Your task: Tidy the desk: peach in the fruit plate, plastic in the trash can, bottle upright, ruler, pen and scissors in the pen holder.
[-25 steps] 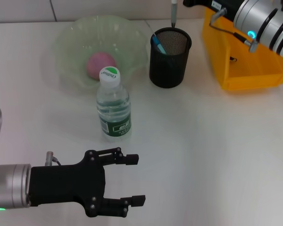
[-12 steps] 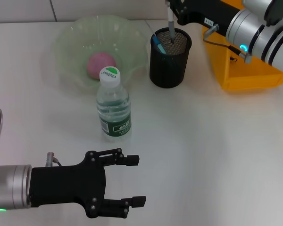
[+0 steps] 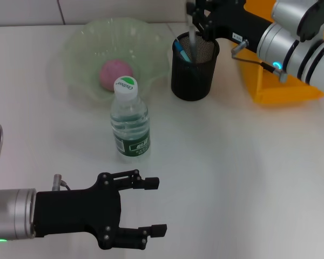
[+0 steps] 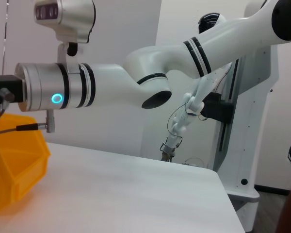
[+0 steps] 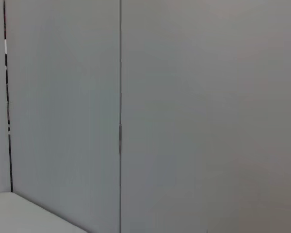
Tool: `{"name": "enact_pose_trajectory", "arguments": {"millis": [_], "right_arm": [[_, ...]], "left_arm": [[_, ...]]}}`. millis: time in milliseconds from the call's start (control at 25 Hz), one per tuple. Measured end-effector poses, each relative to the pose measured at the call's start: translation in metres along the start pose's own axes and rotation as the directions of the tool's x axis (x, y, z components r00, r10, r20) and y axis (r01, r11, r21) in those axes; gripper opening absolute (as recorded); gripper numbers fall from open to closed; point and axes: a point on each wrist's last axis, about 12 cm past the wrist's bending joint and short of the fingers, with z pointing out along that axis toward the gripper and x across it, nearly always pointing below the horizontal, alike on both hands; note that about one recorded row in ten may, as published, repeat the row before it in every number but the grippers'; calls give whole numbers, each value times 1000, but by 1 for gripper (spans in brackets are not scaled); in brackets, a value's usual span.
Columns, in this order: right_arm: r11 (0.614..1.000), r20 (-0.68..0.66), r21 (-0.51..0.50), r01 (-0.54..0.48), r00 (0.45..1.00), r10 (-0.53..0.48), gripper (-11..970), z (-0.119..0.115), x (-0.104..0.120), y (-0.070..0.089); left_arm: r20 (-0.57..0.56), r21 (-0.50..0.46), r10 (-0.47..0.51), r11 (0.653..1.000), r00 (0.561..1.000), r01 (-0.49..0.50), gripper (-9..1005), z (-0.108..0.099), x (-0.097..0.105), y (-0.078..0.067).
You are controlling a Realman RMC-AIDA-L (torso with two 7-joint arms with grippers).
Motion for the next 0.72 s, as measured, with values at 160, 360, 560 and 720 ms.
{"name": "enact_pose_trajectory", "arguments": {"millis": [160,360,560,720], "right_arm": [[1000,6,-7,-8,1000,8,196,-4,3,1],[998,81,-46,-34,996,37,346,-17,1,4],[991,181,-83,-102,977,116,575,-43,-4,2],[975,309,-147,-168,929,207,723,-99,-17,-4]], "left_arm": [[0,0,0,1000,1000,0,811,0,0,0],[0,0,-1,1000,1000,1,811,0,0,0],[3,-3,-2,1000,1000,2,812,0,0,0],[11,-7,-4,1000,1000,4,812,-1,0,-1]]}}
